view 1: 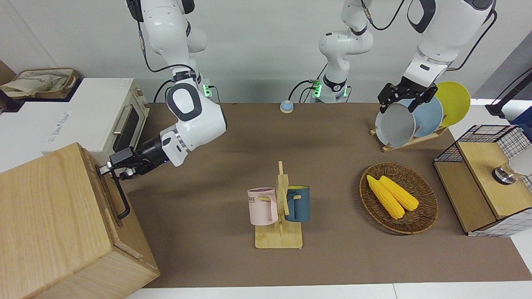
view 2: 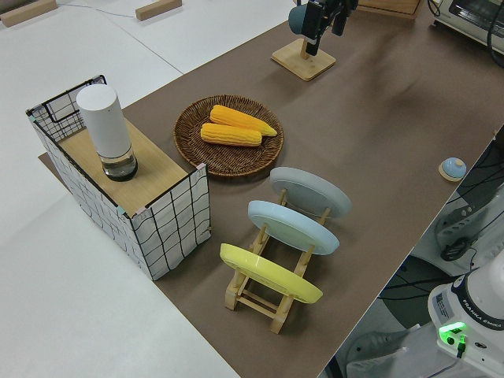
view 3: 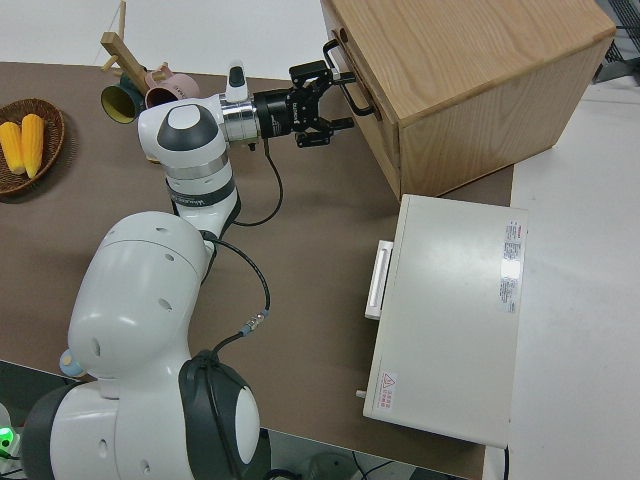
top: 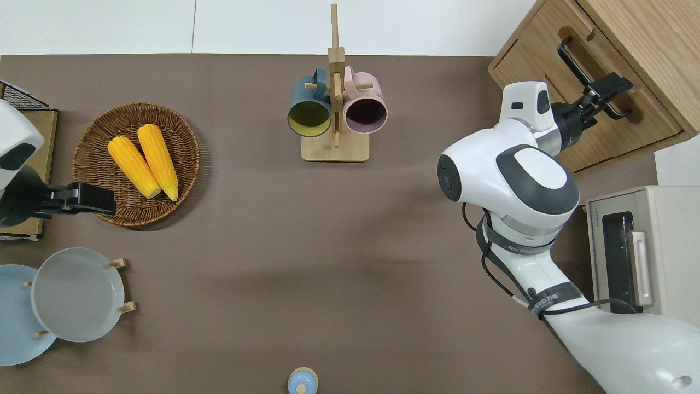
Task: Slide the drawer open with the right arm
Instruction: 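Close the right gripper on the black handle and begin pulling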
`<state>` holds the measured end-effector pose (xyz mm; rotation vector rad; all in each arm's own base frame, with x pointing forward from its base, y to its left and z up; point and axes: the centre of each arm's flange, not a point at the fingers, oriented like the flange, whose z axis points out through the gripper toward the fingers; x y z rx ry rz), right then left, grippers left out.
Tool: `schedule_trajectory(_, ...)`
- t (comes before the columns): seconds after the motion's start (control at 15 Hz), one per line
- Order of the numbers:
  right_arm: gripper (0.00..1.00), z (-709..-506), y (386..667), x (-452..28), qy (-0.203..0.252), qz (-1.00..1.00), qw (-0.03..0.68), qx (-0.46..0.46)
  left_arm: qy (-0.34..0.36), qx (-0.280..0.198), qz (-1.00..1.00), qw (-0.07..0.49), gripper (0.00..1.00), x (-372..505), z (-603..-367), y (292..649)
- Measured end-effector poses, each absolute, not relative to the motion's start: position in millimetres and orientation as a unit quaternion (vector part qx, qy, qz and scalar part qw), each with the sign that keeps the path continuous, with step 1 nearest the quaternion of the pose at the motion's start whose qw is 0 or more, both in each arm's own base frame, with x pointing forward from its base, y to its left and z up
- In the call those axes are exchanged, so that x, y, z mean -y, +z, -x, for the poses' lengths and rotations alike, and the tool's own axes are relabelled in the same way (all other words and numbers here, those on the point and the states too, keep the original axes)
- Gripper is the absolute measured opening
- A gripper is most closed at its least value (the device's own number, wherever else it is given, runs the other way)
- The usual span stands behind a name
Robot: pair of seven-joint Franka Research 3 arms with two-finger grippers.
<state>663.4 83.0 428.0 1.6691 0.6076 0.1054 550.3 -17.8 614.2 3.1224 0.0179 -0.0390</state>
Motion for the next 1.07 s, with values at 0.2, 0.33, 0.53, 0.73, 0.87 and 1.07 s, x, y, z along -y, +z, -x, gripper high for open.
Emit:
schedule_trajectory(0.2, 0.78, -670, 431, -84, 0.046, -0.719, 0.638, -0.273, -0.013, -0.006, -1.000, 0.009, 1.00, 18, -550, 614)
schedule_trajectory(0.33, 0.79, -677, 431, -85, 0.045, -0.713, 0.642, -0.278, -0.013, -0.006, -1.000, 0.009, 1.00, 18, -550, 614)
schedule_trajectory(0.53, 0.80, -692, 431, -89, 0.050, -0.714, 0.638, -0.285, -0.012, -0.006, -1.000, 0.009, 1.00, 18, -550, 614)
schedule_trajectory(0.73, 0.77, -698, 430, -95, 0.056, -0.715, 0.635, -0.285, -0.013, -0.006, -1.000, 0.009, 1.00, 18, -550, 614)
schedule_trajectory(0.87, 0.68, -698, 428, -99, 0.057, -0.716, 0.634, -0.287, -0.012, -0.006, -1.000, 0.009, 1.00, 18, -550, 614)
schedule_trajectory(1.07, 0.52, -695, 430, -106, 0.051, -0.717, 0.636, -0.281, -0.012, -0.006, -1.000, 0.009, 1.00, 18, -550, 614)
